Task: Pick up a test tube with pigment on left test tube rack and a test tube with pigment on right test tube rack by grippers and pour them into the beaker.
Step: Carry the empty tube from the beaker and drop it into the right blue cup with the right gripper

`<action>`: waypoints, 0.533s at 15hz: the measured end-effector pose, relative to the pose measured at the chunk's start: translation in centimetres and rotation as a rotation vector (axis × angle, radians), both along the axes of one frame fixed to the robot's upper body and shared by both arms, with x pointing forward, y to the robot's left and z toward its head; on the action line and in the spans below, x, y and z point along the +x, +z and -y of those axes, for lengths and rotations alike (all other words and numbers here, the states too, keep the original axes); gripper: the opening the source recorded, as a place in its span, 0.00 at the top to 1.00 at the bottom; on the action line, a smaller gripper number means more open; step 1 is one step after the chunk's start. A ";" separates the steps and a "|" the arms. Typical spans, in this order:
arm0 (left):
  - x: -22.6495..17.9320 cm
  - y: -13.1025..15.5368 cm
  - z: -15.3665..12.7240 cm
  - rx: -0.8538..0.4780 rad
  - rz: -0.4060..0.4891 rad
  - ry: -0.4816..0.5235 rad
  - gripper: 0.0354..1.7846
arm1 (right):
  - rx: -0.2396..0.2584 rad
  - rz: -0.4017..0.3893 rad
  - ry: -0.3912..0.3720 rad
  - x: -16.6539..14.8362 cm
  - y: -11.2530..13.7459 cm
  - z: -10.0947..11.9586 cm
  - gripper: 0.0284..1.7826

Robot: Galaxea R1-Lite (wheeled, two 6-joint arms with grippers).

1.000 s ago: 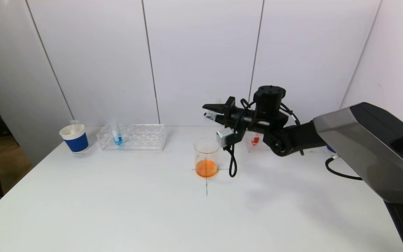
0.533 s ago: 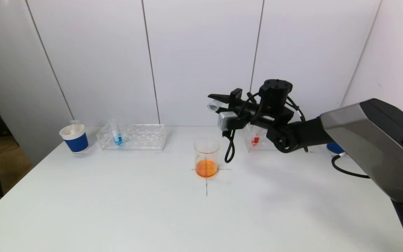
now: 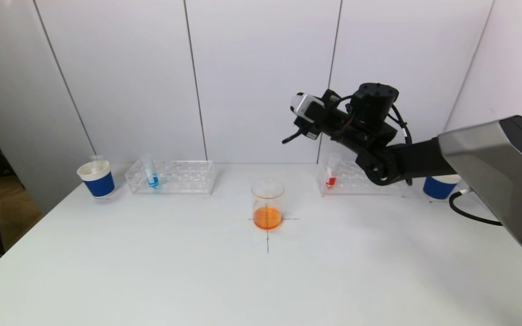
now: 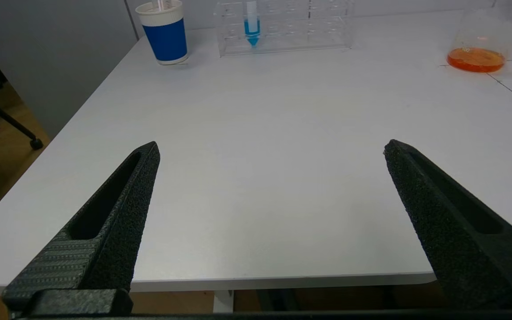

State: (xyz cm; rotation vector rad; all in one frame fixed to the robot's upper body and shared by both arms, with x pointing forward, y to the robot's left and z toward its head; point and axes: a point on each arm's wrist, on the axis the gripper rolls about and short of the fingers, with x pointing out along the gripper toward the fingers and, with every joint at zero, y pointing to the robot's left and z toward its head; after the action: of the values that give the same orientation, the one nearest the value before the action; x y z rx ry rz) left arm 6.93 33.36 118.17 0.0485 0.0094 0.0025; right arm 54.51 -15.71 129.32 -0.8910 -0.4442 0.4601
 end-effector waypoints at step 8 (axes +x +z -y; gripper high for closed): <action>0.0 0.0 0.0 0.000 0.000 0.000 0.01 | 0.462 -0.224 -0.207 2.4 4.2 7.4 0.71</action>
State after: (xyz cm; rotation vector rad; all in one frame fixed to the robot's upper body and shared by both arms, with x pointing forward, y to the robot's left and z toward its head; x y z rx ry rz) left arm 6.93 33.36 118.17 0.0489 0.0098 0.0021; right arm 56.89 -23.16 133.55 -0.4255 -0.2338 0.2467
